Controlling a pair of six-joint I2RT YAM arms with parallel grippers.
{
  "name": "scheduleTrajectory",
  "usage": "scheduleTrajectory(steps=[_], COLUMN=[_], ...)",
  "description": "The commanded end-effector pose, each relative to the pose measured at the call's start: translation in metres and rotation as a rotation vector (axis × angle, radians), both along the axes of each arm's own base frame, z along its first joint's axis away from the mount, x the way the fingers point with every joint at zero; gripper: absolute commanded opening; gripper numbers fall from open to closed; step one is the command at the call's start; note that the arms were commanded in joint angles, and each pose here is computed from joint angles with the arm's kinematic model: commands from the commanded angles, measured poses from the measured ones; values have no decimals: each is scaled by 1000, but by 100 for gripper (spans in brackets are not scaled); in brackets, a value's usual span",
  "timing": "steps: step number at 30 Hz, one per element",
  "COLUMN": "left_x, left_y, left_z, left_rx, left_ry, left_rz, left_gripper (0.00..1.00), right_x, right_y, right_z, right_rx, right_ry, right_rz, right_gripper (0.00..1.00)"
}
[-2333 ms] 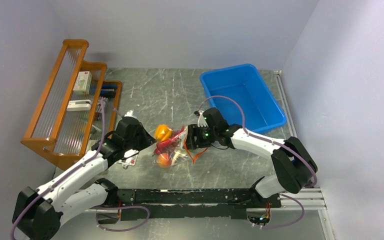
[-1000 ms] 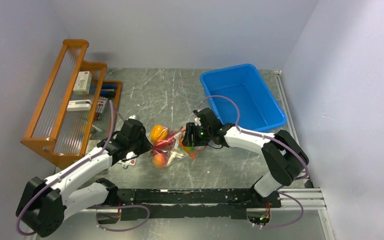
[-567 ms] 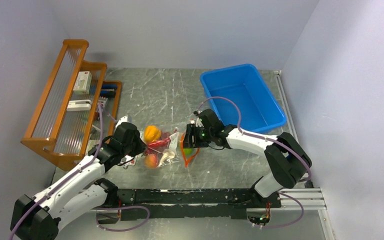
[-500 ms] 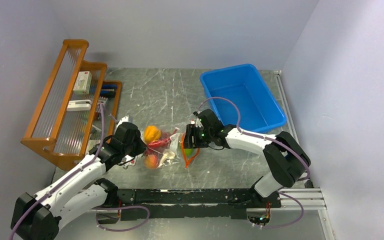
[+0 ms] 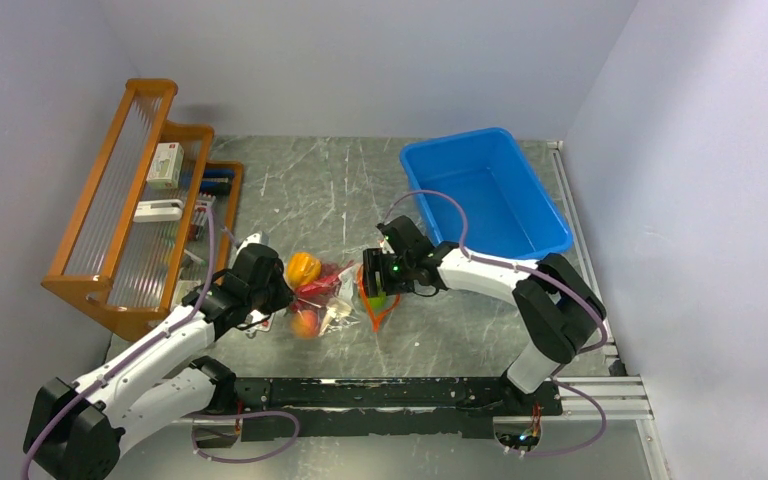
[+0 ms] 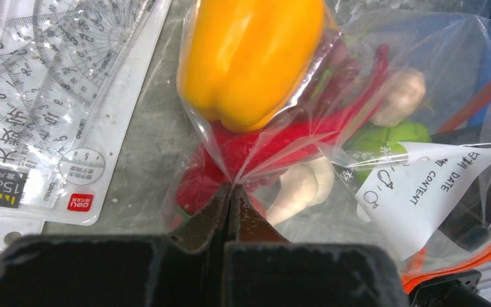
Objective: Open the zip-top bag and remove the fake food
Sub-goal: Pick up the fake fruit from the zipper food storage bag, then place the fake fruit in the bin.
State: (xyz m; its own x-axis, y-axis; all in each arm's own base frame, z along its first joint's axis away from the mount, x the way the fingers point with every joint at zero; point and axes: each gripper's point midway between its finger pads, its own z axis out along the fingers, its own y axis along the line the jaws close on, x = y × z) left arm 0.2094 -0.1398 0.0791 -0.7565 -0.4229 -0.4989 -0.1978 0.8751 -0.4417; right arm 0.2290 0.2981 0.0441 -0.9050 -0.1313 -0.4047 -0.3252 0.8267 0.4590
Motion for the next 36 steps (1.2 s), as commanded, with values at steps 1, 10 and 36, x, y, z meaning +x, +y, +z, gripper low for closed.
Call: scheduleTrajectory(steps=[1,10,36], left_x=[4,6,8], left_y=[-3,5,2], left_z=[9,14,25], left_rx=[-16,-3,-55], left_ry=[-25,-39,-62], left_rz=[-16,33,67], left_gripper=[7,7,45], right_x=[0,8,106], right_y=[1,-14,-180], right_z=[-1,38,202], right_rx=[-32,15,-216], right_ry=[-16,-135,-597], right_rz=[9,-94,-508], right_gripper=[56,39,31])
